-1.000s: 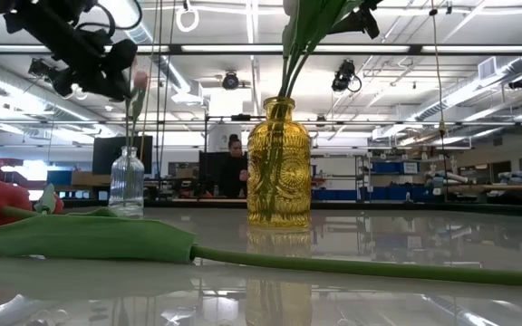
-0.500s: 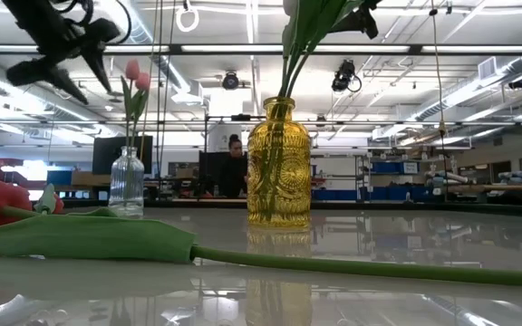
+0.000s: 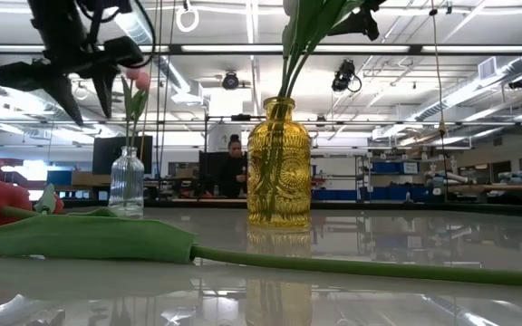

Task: Sort flowers into vase by color
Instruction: Put the top red tulip into the transparent flower vase

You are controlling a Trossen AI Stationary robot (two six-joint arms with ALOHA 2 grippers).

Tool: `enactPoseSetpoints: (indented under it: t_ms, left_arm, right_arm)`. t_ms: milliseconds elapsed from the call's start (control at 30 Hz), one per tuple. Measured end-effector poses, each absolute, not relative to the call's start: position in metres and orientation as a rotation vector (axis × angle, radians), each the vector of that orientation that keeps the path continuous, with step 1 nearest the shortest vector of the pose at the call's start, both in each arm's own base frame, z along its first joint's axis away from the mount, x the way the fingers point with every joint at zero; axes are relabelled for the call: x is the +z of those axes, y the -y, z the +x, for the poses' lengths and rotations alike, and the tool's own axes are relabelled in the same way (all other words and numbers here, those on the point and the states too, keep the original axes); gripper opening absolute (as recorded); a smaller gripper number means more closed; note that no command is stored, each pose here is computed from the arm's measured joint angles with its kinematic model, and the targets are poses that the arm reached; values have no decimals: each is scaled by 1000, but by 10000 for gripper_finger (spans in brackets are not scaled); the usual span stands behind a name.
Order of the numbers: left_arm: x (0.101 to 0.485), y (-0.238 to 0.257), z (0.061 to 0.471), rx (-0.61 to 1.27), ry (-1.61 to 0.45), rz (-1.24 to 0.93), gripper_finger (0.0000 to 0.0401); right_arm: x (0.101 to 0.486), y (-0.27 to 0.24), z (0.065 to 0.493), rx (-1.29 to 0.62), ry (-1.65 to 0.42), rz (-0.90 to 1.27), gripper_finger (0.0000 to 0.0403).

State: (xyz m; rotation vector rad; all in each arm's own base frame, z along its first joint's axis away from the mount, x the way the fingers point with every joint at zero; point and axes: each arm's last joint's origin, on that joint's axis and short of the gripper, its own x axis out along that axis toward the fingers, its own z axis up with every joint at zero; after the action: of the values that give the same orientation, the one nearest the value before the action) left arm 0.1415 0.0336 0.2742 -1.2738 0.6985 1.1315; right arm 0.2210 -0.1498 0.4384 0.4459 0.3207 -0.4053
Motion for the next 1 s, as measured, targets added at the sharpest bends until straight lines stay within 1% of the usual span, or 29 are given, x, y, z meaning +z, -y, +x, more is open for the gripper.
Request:
enactPoseSetpoints:
  t_ms: [100, 233, 300, 533, 867, 1000]
  left_arm:
    - [265, -26, 161, 1122, -747, -1264, 193]
    - [258, -11, 188, 1005, -741, -1256, 187]
    - [254, -1, 197, 981, -737, -1276, 185]
    - [234, 32, 206, 1113, -752, -1294, 185]
    - [217, 55, 208, 1239, -737, -1316, 185]
    - [208, 61, 210, 1284, -784, -1322, 185]
  right_arm:
    - [437, 150, 221, -404, -333, 435, 284]
    - [436, 149, 220, -400, -353, 417, 284]
    - [434, 149, 220, -400, -371, 413, 284]
    - [431, 148, 218, -395, -407, 418, 284]
    - [428, 146, 217, -360, -443, 439, 284]
    - [427, 145, 217, -356, -456, 446, 284]
